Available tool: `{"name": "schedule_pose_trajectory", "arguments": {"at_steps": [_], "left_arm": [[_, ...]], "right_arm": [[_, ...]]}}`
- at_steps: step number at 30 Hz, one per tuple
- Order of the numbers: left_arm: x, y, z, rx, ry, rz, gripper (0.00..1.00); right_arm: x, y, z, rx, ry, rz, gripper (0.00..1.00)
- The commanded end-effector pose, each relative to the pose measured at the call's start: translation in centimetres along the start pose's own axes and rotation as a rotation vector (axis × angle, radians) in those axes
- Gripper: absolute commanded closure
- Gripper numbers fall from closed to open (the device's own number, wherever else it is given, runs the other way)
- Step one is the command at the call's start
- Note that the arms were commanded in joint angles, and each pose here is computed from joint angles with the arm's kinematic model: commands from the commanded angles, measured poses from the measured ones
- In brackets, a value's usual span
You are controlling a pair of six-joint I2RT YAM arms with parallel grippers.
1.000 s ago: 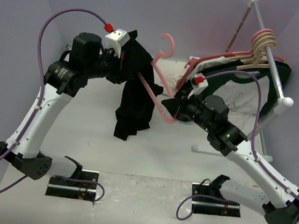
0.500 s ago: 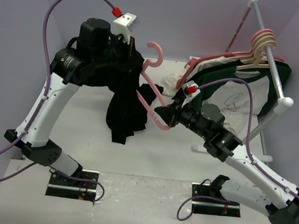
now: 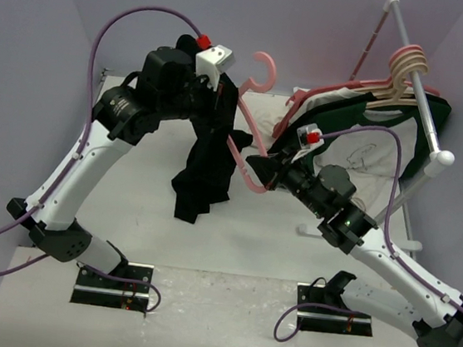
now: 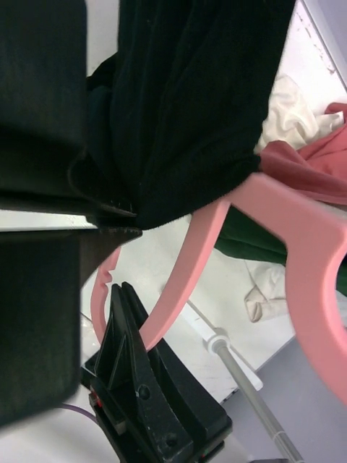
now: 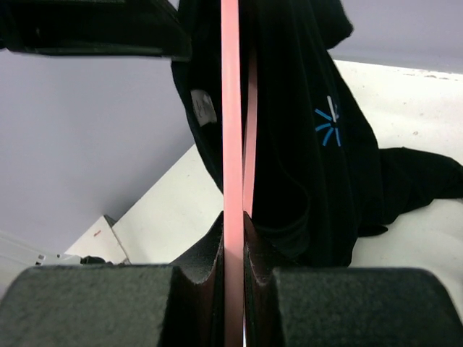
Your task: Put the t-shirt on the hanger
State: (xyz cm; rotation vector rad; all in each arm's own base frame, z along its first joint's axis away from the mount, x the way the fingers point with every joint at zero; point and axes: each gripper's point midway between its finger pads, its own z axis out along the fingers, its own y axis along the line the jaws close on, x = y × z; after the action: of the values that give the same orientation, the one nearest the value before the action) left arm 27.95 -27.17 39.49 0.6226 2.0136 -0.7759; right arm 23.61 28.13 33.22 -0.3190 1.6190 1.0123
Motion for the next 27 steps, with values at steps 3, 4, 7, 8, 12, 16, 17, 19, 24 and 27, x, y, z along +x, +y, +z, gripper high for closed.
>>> {"name": "schedule_pose_trajectory", "arguments": {"at_steps": [3, 4, 7, 8, 12, 16, 17, 19, 24, 27], "left_arm": [[-5.0, 0.3, -4.5, -0.123, -0.189, 0.022, 0.34], [-6.0, 0.3, -5.3, -0.141, -0.224, 0.025, 0.28], [-8.2, 0.7, -7.0, -0.191, -0.310, 0.043, 0.00], [-9.0, 0.7, -7.7, -0.202, -0.347, 0.061, 0.00], [-10.8, 3.5, -9.4, -0.375, -0.436, 0.076, 0.00], [-10.9, 7.4, -8.8, -0.499, -0.391, -0.001, 0.00], [-10.8, 8.4, -8.0, -0.497, -0.368, -0.065, 0.00], [-10.6, 9.8, -7.2, -0.520, -0.369, -0.157, 0.00], [-10.2, 6.4, -5.1, -0.278, -0.418, -0.343, 0.00], [-11.3, 3.9, -4.1, -0.116, -0.451, -0.378, 0.00]], "right_arm": [[-5.1, 0.7, -2.4, -0.039, -0.284, 0.017, 1.00], [-5.2, 0.6, -2.7, -0.036, -0.290, 0.017, 1.00], [-4.8, -0.1, -3.1, -0.009, -0.287, 0.019, 1.00], [-4.5, -0.4, -3.2, 0.001, -0.282, 0.021, 1.00], [-3.9, -0.9, -4.0, -0.002, -0.265, 0.022, 1.00], [-3.3, -1.2, -5.1, -0.001, -0.239, -0.036, 1.00], [-2.6, -1.5, -5.3, 0.001, -0.202, -0.083, 1.00], [-2.2, -1.9, -5.6, 0.022, -0.179, -0.126, 1.00], [-1.7, -2.6, -6.0, 0.047, -0.150, -0.199, 1.00], [-1.6, -2.4, -5.4, 0.036, -0.110, -0.237, 1.00]]}}
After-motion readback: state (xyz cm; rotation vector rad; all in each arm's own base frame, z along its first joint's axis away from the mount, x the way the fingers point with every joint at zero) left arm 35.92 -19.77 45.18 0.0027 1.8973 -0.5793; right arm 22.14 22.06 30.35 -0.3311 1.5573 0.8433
